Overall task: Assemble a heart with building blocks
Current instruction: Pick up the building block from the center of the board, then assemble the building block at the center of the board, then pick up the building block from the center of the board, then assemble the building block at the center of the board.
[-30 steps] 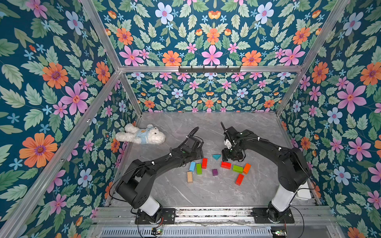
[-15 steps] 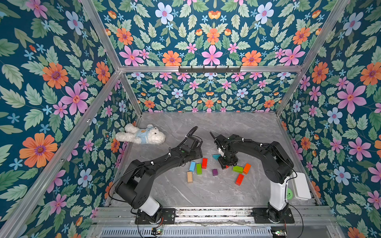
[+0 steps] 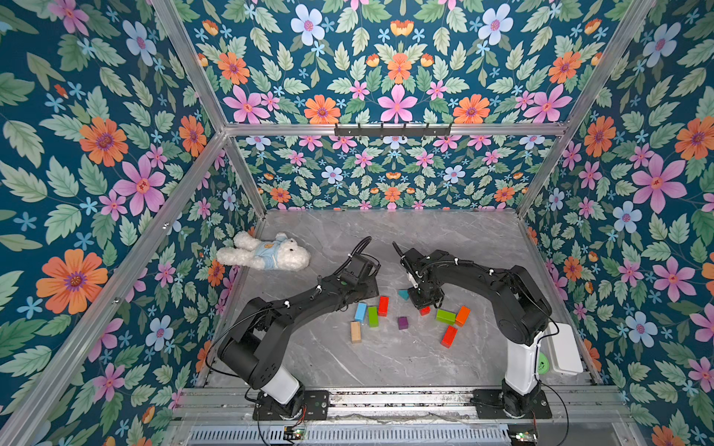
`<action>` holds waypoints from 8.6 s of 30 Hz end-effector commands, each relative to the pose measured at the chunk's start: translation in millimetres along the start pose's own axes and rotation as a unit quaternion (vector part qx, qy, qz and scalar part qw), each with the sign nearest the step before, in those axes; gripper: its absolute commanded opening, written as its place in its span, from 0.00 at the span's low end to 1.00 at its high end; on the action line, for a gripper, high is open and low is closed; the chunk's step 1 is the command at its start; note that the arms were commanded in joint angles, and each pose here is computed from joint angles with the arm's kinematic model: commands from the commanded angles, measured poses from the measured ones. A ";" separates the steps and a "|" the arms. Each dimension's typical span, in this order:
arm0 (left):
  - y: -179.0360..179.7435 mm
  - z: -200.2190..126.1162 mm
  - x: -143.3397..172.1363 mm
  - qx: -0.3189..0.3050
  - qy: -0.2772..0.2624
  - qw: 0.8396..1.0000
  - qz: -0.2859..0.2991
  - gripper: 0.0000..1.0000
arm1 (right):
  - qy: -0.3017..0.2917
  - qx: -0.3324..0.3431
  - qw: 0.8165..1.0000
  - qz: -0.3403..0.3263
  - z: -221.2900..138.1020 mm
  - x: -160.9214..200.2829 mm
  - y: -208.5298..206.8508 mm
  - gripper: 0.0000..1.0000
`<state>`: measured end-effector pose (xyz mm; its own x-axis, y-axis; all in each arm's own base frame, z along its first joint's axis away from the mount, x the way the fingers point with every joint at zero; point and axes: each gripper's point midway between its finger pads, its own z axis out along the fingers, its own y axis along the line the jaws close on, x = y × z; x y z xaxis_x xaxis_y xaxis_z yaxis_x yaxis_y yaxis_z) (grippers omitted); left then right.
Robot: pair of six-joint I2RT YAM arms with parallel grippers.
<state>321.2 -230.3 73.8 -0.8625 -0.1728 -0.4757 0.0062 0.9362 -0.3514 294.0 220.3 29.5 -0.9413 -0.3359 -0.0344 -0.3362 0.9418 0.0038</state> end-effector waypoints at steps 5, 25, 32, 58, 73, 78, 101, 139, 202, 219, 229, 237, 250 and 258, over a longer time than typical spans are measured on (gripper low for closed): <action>-2.3 -0.9 -2.4 0.001 0.001 1.000 0.012 0.56 | -0.003 0.033 0.989 0.146 -14.2 5.6 -18.8 0.12; -1.6 5.6 2.5 0.004 0.007 1.000 0.011 0.53 | -0.027 -0.033 0.961 0.274 -30.1 -15.5 -18.4 0.52; -5.6 4.3 -1.3 0.008 0.005 1.000 0.010 0.49 | -0.038 -0.041 0.952 0.302 -36.0 -8.6 -43.3 0.22; -8.8 7.5 -1.0 0.010 0.014 1.000 0.013 0.45 | -0.002 -0.048 0.969 0.241 -0.4 -20.8 -28.1 0.21; -8.5 8.4 1.5 0.012 0.018 1.000 0.018 0.45 | 0.007 -0.044 0.972 0.232 -1.2 -4.6 -14.0 0.30; -7.8 8.5 2.7 0.011 0.020 1.000 0.019 0.45 | 0.008 -0.047 0.972 0.228 -0.2 -7.4 -7.9 0.30; -5.5 11.3 6.4 0.006 0.028 0.999 0.021 0.44 | 0.001 -0.039 0.973 0.228 1.5 -26.9 8.3 0.36; -32.4 31.4 59.5 -0.004 0.117 0.991 0.059 0.47 | -0.052 -0.021 0.960 0.273 -53.8 15.5 -63.1 0.44; -58.2 38.6 67.1 0.021 0.121 0.991 0.049 0.35 | -0.079 -0.031 0.959 0.269 -74.3 50.7 -69.2 0.37; -64.0 43.0 59.2 0.010 0.115 0.990 0.081 0.38 | -0.083 -0.033 0.959 0.268 -76.9 54.4 -69.8 0.37; -74.5 43.9 52.2 0.023 0.108 0.991 0.077 0.35 | -0.082 -0.031 0.959 0.269 -75.1 57.0 -70.6 0.37; -75.4 42.2 54.0 0.027 0.110 0.991 0.074 0.35 | -0.084 -0.032 0.959 0.269 -75.3 57.6 -70.9 0.37; -68.9 14.0 36.2 0.012 0.073 0.995 0.072 0.39 | -0.085 -0.038 0.961 0.261 -74.7 59.2 -67.8 0.49; -57.7 18.6 47.0 0.003 0.082 0.993 0.081 0.45 | -0.104 0.001 0.961 0.258 -90.6 61.4 -74.4 0.63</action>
<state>291.2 -302.5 62.6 -0.9194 0.0153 -0.3929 0.1501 0.9372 -0.3148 261.9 141.3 112.4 -0.9635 0.1753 -0.2024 0.1486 0.9789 0.1403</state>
